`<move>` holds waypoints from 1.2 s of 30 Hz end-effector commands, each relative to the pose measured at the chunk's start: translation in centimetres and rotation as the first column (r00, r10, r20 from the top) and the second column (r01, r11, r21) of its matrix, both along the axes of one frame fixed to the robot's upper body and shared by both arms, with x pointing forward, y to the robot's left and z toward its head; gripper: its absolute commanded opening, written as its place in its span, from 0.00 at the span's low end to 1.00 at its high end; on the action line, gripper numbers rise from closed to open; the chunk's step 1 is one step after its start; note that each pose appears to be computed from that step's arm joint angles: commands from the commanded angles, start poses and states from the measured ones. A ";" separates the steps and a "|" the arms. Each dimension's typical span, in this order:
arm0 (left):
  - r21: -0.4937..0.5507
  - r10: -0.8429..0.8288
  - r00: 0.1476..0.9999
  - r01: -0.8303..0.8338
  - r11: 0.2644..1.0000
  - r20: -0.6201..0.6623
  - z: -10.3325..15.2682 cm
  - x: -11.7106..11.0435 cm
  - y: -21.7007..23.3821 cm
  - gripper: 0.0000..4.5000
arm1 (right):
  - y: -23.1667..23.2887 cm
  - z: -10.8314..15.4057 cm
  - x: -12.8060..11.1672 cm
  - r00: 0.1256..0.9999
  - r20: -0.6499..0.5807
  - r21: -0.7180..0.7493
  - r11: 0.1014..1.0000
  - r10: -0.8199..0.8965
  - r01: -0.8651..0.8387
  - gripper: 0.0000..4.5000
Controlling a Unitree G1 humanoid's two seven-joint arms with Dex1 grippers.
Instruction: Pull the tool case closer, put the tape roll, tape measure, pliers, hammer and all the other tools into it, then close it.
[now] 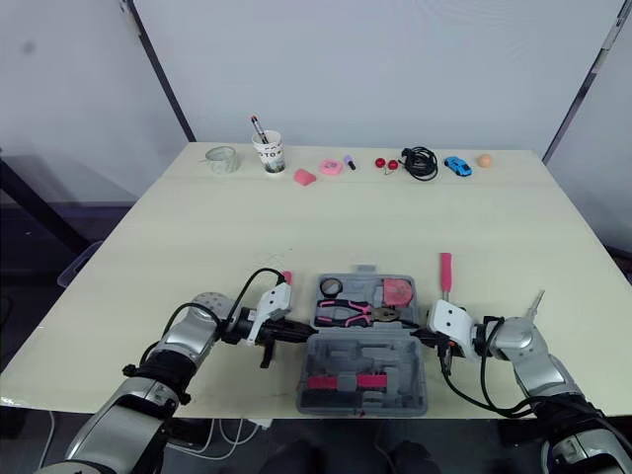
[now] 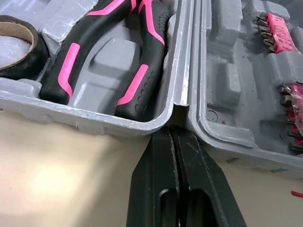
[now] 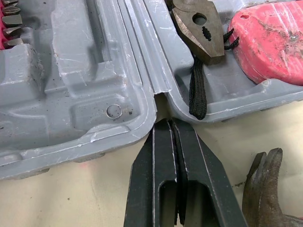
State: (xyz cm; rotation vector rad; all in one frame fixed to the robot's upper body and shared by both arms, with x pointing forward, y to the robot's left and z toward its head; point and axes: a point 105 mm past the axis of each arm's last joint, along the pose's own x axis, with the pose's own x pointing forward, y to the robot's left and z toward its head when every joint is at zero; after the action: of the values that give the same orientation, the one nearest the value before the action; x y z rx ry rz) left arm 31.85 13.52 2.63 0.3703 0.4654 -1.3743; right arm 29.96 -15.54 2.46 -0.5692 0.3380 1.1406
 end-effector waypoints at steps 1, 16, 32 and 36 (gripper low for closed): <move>-0.010 0.007 0.999 -0.007 1.000 0.040 0.7 0.7 -0.3 0.01 | 1.4 1.9 0.8 0.998 0.066 0.056 0.998 0.022 -0.025 0.00; 0.001 0.039 0.998 -0.040 0.999 0.048 0.7 1.2 0.7 0.01 | 2.2 2.4 1.7 0.997 0.079 0.077 0.997 0.013 -0.019 0.00; 0.012 0.039 0.998 -0.039 0.999 0.044 0.4 1.3 1.0 0.01 | 2.9 2.5 2.0 0.996 0.084 0.083 0.996 0.014 -0.021 0.00; 0.014 0.037 0.998 -0.037 0.999 0.042 0.4 1.2 1.0 0.01 | 2.9 2.4 2.1 0.996 0.087 0.081 0.997 0.011 -0.018 0.00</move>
State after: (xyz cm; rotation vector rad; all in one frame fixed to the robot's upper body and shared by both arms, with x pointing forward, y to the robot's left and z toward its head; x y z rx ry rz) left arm 32.83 14.80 2.88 0.3762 0.4549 -1.3264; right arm 31.47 -14.30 2.79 -0.5347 0.3235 1.1043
